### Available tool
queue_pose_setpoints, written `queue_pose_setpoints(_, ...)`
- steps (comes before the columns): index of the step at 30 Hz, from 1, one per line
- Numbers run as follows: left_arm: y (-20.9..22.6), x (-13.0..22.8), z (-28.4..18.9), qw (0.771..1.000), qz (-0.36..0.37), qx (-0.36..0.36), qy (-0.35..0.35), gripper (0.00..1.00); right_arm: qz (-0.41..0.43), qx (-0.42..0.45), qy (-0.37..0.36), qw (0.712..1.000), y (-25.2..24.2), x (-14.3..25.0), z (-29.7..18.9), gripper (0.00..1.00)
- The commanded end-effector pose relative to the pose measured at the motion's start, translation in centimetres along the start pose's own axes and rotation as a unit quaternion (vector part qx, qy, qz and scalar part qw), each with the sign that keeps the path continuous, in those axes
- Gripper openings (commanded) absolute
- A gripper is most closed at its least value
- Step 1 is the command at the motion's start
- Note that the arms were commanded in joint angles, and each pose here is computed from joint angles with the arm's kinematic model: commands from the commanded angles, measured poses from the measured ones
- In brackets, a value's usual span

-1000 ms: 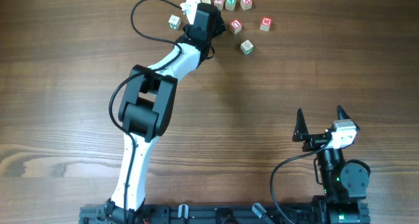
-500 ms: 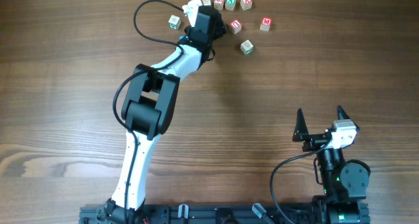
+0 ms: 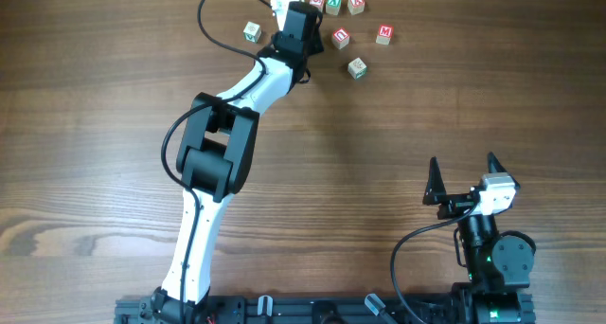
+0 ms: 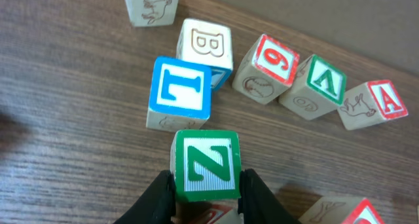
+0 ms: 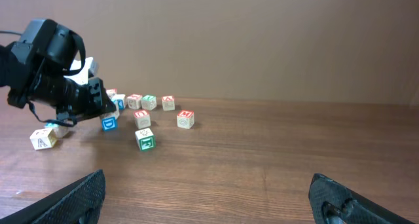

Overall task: Form a horizontal line
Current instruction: 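Carry the green Z block toward the table center and set it down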

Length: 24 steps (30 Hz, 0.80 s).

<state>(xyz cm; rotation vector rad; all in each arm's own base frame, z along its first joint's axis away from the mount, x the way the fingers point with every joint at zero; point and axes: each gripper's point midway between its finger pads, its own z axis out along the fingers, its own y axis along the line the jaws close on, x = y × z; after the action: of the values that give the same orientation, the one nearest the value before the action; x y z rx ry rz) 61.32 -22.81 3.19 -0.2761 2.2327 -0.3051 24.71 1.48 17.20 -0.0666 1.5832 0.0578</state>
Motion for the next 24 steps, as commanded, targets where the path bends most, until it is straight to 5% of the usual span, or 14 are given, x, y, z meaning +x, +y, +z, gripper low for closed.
queue_pose_setpoints(1,-1.9,-4.0,-2.2,0.999,0.025,0.017,-0.032,0.23,-0.007,0.007,-0.003,1.000,-0.3,-0.1,0.0,1.00)
queue_pose_setpoints(12,-3.0,-9.3,-12.0,0.997,0.072,0.008,-0.018,0.18,-0.007,0.007,-0.003,1.000,-0.3,-0.1,0.0,1.00)
queue_pose_setpoints(19,-0.6,-7.9,-19.6,0.992,0.098,-0.034,0.072,0.16,-0.007,0.007,-0.003,1.000,-0.3,-0.1,0.0,1.00)
queue_pose_setpoints(24,0.9,-2.6,-23.6,0.972,0.117,-0.048,0.199,0.17,-0.007,0.007,-0.003,1.000,-0.3,-0.1,0.0,1.00)
